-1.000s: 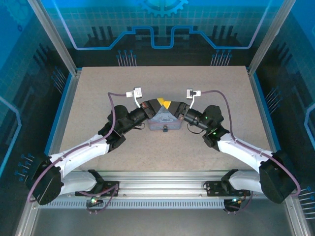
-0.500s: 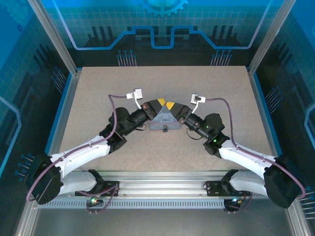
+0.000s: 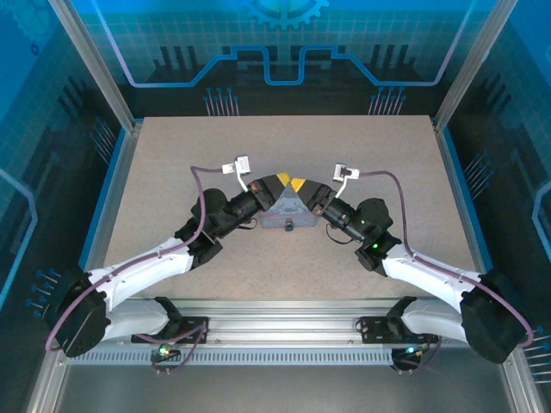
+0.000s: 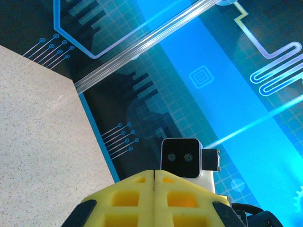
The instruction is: Unlock a padlock with a key
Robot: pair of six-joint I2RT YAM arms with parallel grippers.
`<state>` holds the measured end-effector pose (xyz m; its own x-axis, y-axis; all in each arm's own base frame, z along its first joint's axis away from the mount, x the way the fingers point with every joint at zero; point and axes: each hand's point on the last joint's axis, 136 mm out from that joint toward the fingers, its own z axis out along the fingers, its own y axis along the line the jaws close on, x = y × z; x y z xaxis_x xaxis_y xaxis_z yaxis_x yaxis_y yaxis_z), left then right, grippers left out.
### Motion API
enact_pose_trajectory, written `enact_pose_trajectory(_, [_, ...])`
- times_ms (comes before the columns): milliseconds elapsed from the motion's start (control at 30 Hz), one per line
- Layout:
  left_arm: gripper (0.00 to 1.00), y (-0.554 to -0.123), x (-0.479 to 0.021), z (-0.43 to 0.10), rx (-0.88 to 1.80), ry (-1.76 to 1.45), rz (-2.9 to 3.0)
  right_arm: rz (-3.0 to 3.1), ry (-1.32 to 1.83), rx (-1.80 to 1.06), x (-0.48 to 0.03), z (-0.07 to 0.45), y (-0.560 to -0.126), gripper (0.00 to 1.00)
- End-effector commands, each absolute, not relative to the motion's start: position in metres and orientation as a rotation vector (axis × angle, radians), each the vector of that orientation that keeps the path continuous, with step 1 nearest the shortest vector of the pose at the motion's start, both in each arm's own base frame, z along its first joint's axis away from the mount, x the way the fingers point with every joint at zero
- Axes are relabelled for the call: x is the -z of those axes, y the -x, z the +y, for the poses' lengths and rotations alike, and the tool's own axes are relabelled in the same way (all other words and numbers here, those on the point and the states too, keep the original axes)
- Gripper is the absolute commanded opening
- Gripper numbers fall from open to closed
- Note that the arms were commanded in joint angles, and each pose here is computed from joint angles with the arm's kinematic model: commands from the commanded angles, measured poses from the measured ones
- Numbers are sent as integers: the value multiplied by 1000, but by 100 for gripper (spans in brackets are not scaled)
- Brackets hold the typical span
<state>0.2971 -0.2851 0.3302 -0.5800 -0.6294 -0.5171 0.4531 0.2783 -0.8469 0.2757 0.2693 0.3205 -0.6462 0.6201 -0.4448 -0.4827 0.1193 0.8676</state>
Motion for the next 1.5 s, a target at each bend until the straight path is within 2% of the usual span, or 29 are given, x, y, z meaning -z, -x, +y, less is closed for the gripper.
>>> enact_pose_trajectory(0, [0,-298,-338,-285,1482,176,1577,1489,-89,-1707,-344,275,-269,35])
enact_pose_trajectory(300, [0,-300,-338,-284,1476,182,1569,1498,-90,-1722,-340,279,-271,29])
enact_pose_trajectory(667, [0,-299,-339,-283,1481,185,1560,1502,-88,-1703,-338,278,-271,9])
enact_pose_trajectory(733, [0,-298,-340,-282,1483,185,1557,1502,-87,-1697,-337,277,-271,0])
enact_pose_trajectory(1200, [0,-291,-334,-290,1513,139,1608,1546,-42,-1638,-333,272,-271,0])
enact_pose_trajectory(1233, [1,-291,-334,-289,1509,141,1603,1554,-26,-1640,-333,273,-270,0])
enact_pose_trajectory(1300, [29,-292,-335,-283,1495,161,1592,1573,-10,-1631,-331,274,-269,0])
enact_pose_trajectory(1333, [38,-292,-335,-279,1486,171,1588,1577,-4,-1623,-330,273,-268,0])
enact_pose_trajectory(1400, [48,-292,-337,-270,1468,183,1586,1600,2,-1603,-326,270,-268,0])
enact_pose_trajectory(1467, [51,-291,-338,-262,1451,189,1601,1627,8,-1580,-321,266,-267,0])
